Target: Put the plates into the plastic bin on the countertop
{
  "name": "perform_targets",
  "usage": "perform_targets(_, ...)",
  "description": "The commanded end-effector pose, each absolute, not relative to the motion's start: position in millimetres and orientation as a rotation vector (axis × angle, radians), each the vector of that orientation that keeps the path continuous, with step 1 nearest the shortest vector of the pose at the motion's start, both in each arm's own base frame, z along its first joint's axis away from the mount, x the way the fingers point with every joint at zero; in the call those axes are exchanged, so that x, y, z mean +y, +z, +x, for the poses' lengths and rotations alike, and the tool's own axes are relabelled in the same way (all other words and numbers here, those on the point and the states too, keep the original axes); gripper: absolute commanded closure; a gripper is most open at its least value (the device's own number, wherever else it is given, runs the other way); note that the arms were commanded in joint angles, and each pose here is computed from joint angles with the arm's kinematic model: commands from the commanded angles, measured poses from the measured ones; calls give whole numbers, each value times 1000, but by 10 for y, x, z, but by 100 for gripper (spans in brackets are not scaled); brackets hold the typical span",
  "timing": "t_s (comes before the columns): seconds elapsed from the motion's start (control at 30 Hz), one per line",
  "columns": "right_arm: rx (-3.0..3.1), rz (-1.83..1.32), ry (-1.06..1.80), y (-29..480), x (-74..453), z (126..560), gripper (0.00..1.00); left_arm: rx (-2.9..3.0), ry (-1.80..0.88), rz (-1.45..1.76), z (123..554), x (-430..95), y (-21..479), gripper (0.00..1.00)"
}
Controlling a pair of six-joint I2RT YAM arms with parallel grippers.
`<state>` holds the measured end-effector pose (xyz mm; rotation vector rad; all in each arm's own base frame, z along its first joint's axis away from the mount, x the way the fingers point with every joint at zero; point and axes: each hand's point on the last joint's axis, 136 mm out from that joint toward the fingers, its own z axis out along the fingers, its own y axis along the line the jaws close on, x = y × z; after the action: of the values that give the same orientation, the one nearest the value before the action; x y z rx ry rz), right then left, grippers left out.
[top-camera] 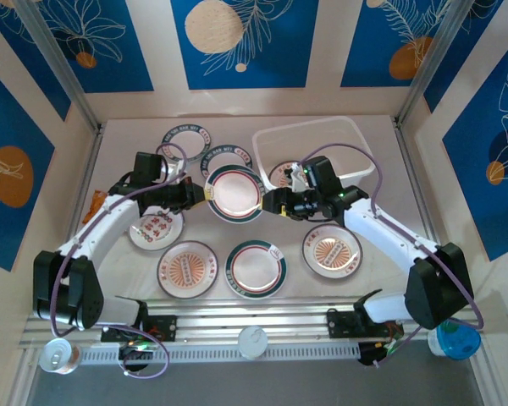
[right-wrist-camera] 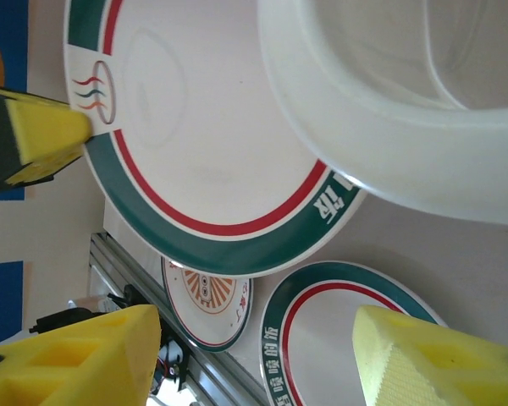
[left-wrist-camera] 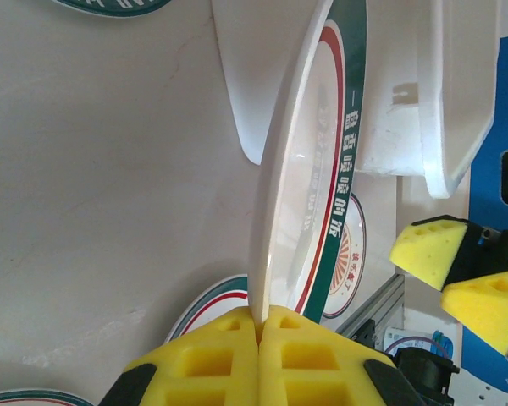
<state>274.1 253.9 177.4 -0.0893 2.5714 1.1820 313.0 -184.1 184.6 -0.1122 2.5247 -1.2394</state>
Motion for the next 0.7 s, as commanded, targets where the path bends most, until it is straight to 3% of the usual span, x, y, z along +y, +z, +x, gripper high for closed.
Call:
perform_targets(0.0, 2594, -55, 1182, 1678, 2548, 2737, 38, 2459, -1308, -73, 3109, -1873, 2049, 100)
perform_targets(0.67, 2570, 68, 1256, 1554, 2738, 2919, 45, 2438, -1335, -116, 2963, -1847, 2176, 100)
